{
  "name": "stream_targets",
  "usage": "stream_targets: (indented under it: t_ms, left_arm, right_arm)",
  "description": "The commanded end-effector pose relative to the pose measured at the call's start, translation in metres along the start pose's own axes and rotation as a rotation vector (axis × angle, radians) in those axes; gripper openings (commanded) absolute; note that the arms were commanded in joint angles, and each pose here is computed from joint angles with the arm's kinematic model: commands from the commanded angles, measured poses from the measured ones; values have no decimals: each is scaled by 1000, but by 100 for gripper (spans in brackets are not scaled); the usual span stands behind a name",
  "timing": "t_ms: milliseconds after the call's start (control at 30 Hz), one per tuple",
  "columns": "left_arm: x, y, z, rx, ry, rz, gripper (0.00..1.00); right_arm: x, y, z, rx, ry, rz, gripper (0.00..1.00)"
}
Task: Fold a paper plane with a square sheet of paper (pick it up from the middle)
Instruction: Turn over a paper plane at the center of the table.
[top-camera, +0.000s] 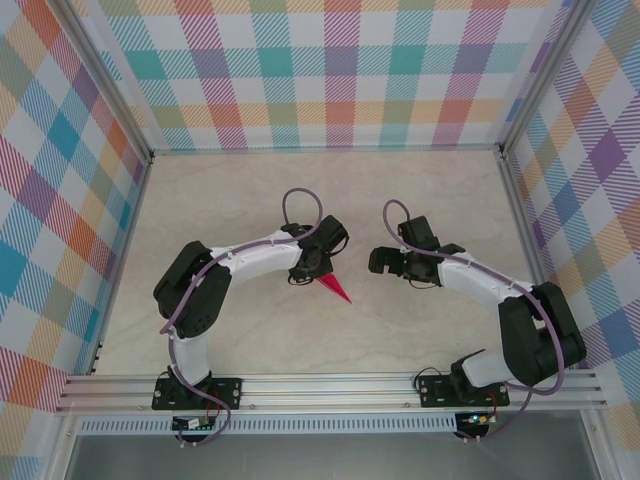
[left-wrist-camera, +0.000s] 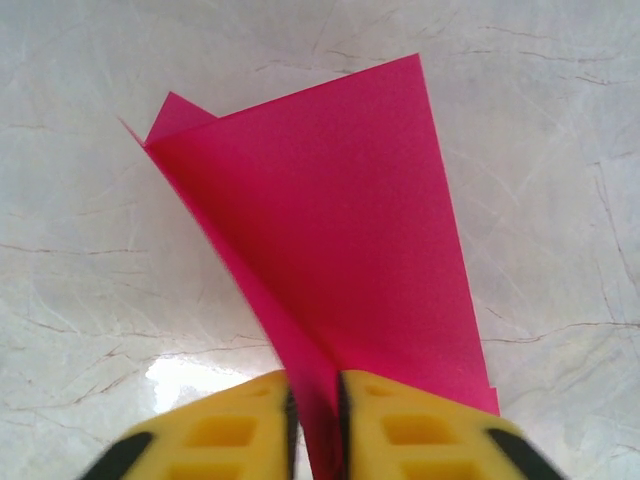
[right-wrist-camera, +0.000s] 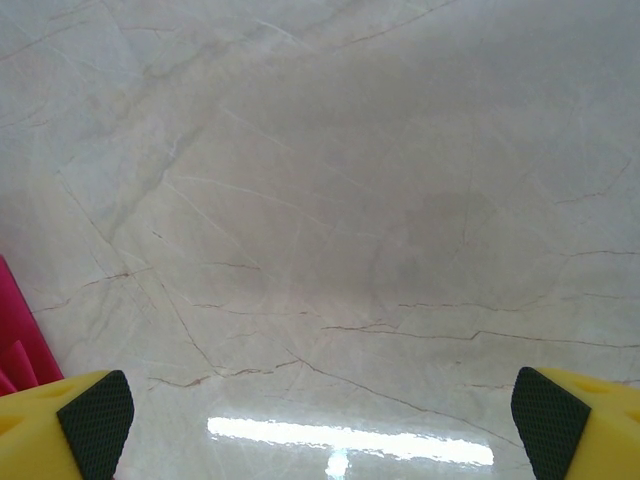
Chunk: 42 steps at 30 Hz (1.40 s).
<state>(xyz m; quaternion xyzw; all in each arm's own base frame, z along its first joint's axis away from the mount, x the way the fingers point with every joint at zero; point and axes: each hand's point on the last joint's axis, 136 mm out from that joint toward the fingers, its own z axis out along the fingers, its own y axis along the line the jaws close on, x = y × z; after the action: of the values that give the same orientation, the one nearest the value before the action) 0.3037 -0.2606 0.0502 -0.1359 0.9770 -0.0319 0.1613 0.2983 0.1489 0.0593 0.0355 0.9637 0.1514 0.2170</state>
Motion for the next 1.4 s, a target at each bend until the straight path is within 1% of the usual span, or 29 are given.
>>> stream_targets:
  t_ms: [0,100,267,400,500,600,633,700,767,833,967,1100,1200,1367]
  left_arm:
    - [-1,1,-9,8,-26,5,8]
    - [-7,-4,-21,43,-48,20,0]
    - [-24,-21,-60,177,-121,103,0]
    - [-31,-40,-88,367,-150,178,0]
    - [-31,-49,-93,480,-134,213,0]
    - [-30,-55,-93,581,-103,212,0]
    - [-34,-64,-97,642,-111,212,0]
    - [-36,-70,-101,699,-116,207,0]
    - [-36,-73,-95,719,-110,204,0]
    - [-32,-76,-83,730,-84,193,0]
    - [-29,-77,-57,734,-48,161,0]
    - [-28,-74,-40,749,-31,121,0]
    - [-25,-66,-27,727,-22,99,0]
    - [-17,-51,-5,685,-4,60,0]
  right_arm:
    - [-4,5,-2,-17,7,4,100]
    - [-6,5,-3,-15,1,7,100]
    - [-10,10,-12,-48,-35,22,99]
    - [-18,15,-29,-92,-109,46,99]
    - [-21,26,-45,-161,-150,38,99]
    - [-21,39,-57,-245,-169,21,100]
    - [-21,43,-60,-264,-168,18,99]
    - [-20,45,-62,-280,-161,24,99]
    - [-18,49,-63,-303,-152,25,98]
    - [-16,55,-62,-336,-131,31,95]
    - [-10,68,-58,-412,-76,47,83]
    - [-5,82,-51,-485,-18,69,69]
    - [0,91,-43,-491,17,66,61]
    - [8,103,-29,-480,60,60,55]
